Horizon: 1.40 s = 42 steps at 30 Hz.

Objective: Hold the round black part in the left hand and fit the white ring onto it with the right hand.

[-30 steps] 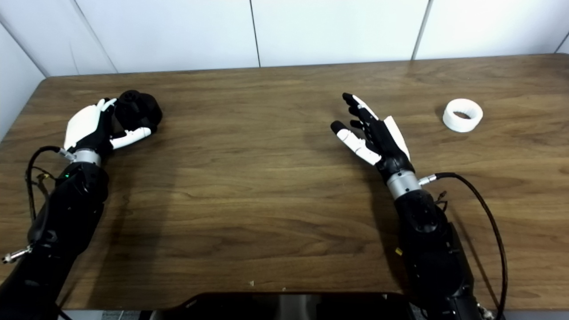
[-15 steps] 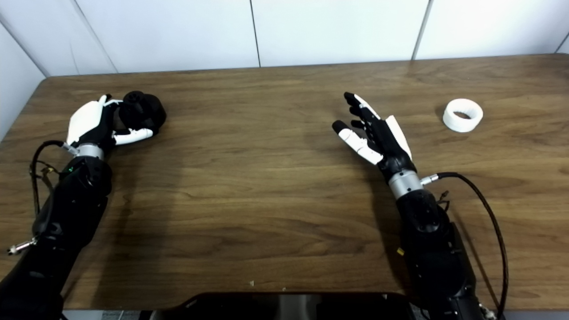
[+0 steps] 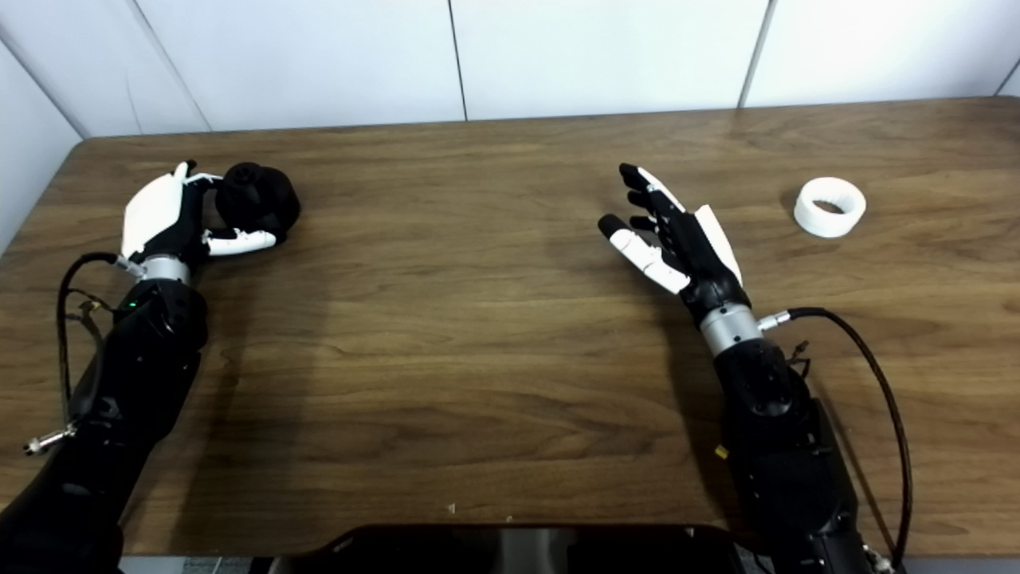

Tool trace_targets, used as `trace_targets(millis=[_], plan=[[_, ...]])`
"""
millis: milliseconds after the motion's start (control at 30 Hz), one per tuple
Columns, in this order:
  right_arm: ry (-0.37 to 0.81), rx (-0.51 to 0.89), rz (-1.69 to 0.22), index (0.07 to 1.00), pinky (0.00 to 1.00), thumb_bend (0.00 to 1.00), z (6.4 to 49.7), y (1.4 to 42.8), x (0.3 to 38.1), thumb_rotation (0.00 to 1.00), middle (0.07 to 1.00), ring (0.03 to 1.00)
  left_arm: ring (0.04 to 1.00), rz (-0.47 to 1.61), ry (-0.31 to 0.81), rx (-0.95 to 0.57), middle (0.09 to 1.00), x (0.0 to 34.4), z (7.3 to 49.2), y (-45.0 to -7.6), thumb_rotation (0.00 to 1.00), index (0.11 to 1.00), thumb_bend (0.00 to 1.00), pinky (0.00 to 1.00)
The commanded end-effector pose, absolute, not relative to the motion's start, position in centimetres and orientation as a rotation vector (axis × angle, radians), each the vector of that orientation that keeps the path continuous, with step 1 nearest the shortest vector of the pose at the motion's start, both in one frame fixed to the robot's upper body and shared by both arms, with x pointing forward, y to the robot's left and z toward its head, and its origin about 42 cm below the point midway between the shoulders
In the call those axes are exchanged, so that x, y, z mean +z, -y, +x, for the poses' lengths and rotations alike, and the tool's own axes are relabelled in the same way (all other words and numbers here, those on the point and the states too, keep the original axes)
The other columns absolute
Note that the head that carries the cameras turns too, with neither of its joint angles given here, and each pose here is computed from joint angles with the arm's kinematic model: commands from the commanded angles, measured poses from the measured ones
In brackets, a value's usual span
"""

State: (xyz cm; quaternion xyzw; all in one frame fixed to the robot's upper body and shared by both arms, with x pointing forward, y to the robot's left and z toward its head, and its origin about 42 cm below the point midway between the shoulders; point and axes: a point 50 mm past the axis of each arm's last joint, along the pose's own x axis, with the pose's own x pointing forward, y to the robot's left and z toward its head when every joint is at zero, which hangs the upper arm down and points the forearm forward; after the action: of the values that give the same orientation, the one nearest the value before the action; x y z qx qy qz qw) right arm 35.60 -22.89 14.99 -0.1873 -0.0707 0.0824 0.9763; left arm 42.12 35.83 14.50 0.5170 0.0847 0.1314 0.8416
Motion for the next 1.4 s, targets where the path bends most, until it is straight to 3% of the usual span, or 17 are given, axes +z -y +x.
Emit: trace_targets(millis=[0, 400, 1200, 1367], plan=[[0.225, 0.157, -0.391, 0.913, 0.84, 0.65, 36.3, 22.7, 17.2, 0.72, 0.925, 0.911, 1.000, 1.093, -0.090, 0.318, 1.000, 17.2, 43.5, -36.0, 0.39, 0.698, 0.98, 1.00], [0.228, 0.161, -0.380, 0.914, 0.84, 0.66, 36.4, 22.6, 17.3, 0.72, 0.928, 0.913, 1.000, 1.065, -0.061, 0.275, 1.000, 16.4, 43.1, -34.4, 0.35, 0.723, 0.98, 1.00], [0.229, 0.156, -0.391, 0.915, 0.85, 0.66, 36.4, 22.9, 17.5, 0.72, 0.926, 0.917, 1.000, 1.011, -0.019, 0.117, 1.000, 14.4, 41.2, -29.5, 0.39, 0.719, 0.99, 1.00], [0.225, 0.149, -0.382, 0.910, 0.85, 0.66, 36.5, 23.0, 17.5, 0.70, 0.923, 0.917, 1.000, 0.986, -0.011, 0.070, 1.000, 13.9, 40.5, -28.1, 0.35, 0.714, 1.00, 1.00]])
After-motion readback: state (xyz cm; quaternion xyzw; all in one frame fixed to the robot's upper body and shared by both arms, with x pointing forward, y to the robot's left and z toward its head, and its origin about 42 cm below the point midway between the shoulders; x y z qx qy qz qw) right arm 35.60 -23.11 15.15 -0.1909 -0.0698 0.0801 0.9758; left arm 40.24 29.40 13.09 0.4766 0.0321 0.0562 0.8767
